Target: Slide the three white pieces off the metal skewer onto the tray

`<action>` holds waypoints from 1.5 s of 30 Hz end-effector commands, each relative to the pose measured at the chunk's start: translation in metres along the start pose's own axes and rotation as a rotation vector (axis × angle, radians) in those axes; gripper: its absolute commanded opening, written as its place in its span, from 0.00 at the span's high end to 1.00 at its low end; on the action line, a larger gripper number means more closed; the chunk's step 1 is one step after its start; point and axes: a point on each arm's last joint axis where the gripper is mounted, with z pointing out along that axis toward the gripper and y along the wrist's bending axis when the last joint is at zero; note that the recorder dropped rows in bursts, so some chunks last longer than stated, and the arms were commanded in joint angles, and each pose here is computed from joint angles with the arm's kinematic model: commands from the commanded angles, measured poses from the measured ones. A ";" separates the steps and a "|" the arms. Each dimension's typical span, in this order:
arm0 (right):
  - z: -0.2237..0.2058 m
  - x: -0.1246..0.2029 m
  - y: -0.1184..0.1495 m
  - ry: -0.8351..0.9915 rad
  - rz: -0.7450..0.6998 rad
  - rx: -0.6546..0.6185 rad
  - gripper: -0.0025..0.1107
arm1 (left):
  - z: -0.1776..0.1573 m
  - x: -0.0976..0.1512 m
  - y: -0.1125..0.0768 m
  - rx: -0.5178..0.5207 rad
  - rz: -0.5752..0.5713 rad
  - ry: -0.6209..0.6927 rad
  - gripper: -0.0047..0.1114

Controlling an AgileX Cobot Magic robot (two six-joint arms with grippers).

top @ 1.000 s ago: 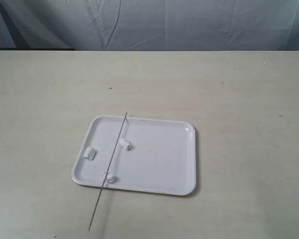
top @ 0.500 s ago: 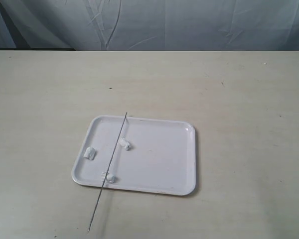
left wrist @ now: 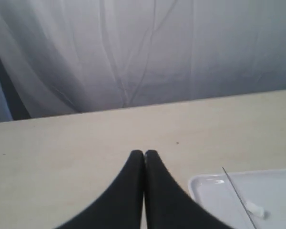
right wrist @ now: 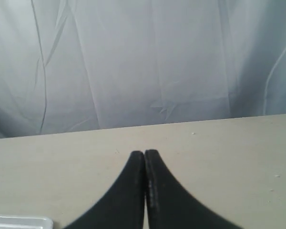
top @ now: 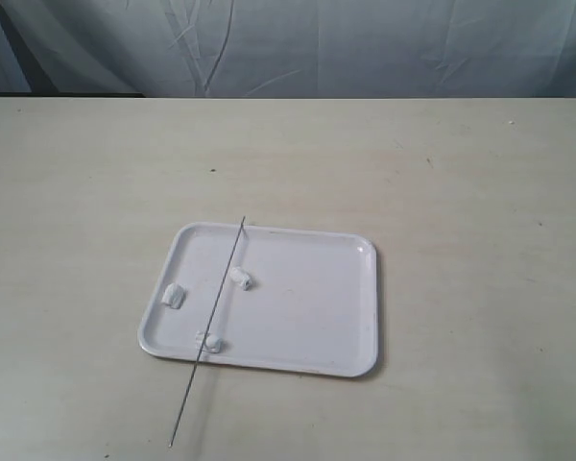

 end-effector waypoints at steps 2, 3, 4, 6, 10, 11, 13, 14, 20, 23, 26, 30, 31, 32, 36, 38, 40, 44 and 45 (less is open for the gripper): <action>-0.001 0.006 -0.006 0.056 -0.017 0.078 0.98 | -0.017 -0.002 0.009 -0.193 -0.034 -0.102 0.96; -0.001 0.007 -0.007 0.067 -0.045 0.084 0.98 | -0.018 -0.002 0.010 -0.232 -0.028 -0.103 0.96; -0.001 0.007 -0.007 0.073 -0.067 0.087 0.98 | -0.018 -0.003 0.011 -0.261 -0.013 -0.110 0.96; 0.000 0.007 -0.007 0.078 -0.090 0.086 0.98 | -0.019 -0.002 0.013 -0.307 -0.017 -0.106 0.96; -0.001 0.013 -0.009 0.142 -0.083 0.100 0.98 | -0.020 -0.002 0.014 -0.340 -0.011 -0.102 0.96; -0.002 0.017 -0.009 0.187 -0.047 0.100 0.98 | -0.020 -0.002 0.014 -0.340 -0.011 -0.102 0.96; -0.003 0.024 -0.007 0.258 -0.101 0.073 0.98 | -0.020 0.000 0.015 -0.350 -0.016 -0.078 0.96; -0.003 0.024 -0.006 0.261 -0.144 0.057 0.98 | -0.020 0.002 0.015 -0.342 -0.043 -0.068 0.96; -0.006 0.022 -0.005 0.220 -0.164 0.053 0.98 | -0.018 0.006 0.012 -0.307 -0.134 -0.042 0.96; -0.006 0.022 -0.007 0.226 -0.128 0.100 0.98 | -0.012 0.017 0.010 -0.279 -0.200 -0.011 0.96; -0.007 0.022 -0.009 0.225 -0.101 0.139 0.98 | -0.005 0.032 0.008 -0.251 -0.227 0.010 0.96; -0.007 0.022 -0.011 0.223 -0.099 0.170 0.98 | 0.004 0.054 0.006 -0.220 -0.184 0.061 0.96; -0.007 0.022 -0.011 0.223 -0.099 0.171 0.98 | 0.006 0.056 0.005 -0.211 -0.173 0.047 0.96; -0.007 0.022 -0.011 0.223 -0.099 0.171 0.98 | 0.007 0.059 0.005 -0.204 -0.165 0.044 0.96; -0.007 0.022 -0.009 0.224 -0.139 0.146 0.98 | 0.010 0.070 0.002 -0.172 -0.127 0.080 0.96; -0.006 0.022 -0.008 0.226 -0.163 0.125 0.98 | 0.011 0.073 0.001 -0.156 -0.109 0.088 0.96; -0.006 0.022 -0.008 0.228 -0.174 0.112 0.98 | 0.013 0.076 0.000 -0.141 -0.109 0.088 0.96; -0.006 0.022 -0.007 0.230 -0.173 0.107 0.98 | 0.014 0.078 -0.001 -0.149 -0.138 0.076 0.96; -0.006 0.022 -0.007 0.230 -0.173 0.107 0.98 | 0.014 0.078 0.000 -0.166 -0.157 0.063 0.96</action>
